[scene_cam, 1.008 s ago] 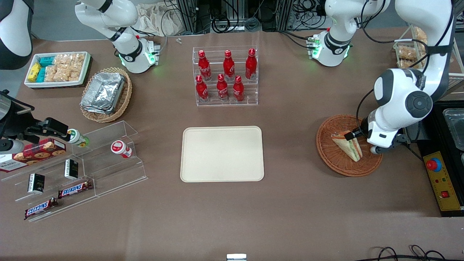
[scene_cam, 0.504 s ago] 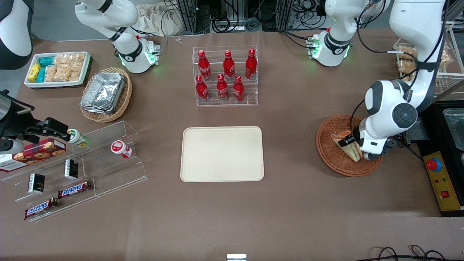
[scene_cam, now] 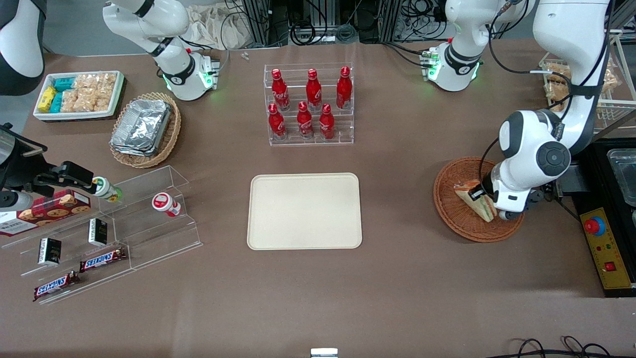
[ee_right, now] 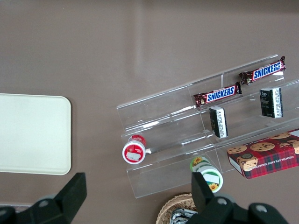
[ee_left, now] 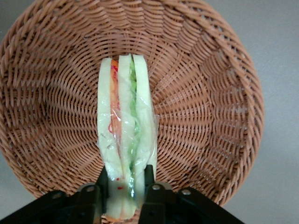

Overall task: Place sandwich from basket to tray
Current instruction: 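Close the left gripper on the sandwich and lift it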

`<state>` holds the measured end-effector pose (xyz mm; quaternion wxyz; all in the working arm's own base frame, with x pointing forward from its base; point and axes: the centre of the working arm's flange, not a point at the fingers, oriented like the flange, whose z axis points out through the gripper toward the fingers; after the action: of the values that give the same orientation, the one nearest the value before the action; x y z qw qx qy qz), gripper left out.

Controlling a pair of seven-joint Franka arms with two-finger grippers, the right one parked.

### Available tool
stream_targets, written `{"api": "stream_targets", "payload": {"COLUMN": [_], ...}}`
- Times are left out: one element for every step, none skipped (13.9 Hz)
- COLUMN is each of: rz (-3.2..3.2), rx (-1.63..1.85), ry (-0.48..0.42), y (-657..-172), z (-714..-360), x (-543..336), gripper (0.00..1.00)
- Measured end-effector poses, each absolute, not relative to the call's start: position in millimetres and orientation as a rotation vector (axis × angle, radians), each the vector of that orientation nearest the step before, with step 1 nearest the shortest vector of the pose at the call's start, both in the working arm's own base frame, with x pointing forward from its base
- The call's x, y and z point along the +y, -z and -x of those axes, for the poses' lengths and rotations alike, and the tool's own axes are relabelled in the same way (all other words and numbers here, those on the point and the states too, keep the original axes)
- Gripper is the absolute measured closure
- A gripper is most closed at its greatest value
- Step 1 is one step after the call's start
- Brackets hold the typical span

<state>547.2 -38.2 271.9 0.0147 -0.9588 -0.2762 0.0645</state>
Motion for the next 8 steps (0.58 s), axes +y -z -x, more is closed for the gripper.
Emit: {"api": "stream_targets", "payload": {"rz": [2.980,2.970,2.958,2.948,2.940,2.934,2.930,2.934], "rx": [-0.862,-0.867,-0.872,-0.873,-0.867,-0.856,-0.845,-0.833], "ry": [-0.211,-0.235,-0.262,-0.286,-0.308,-0.330,-0.345,-0.345], "y": [-277,-286,-300,-319,-342,-368,-394,-418], "z": [-550,-554,-559,-566,-574,-580,-585,-588], "x": [-38,-39,-43,-48,-53,-59,-63,-68], "gripper": [0.73,0.75,0.77,0.78,0.79,0.82,0.86,0.86]}}
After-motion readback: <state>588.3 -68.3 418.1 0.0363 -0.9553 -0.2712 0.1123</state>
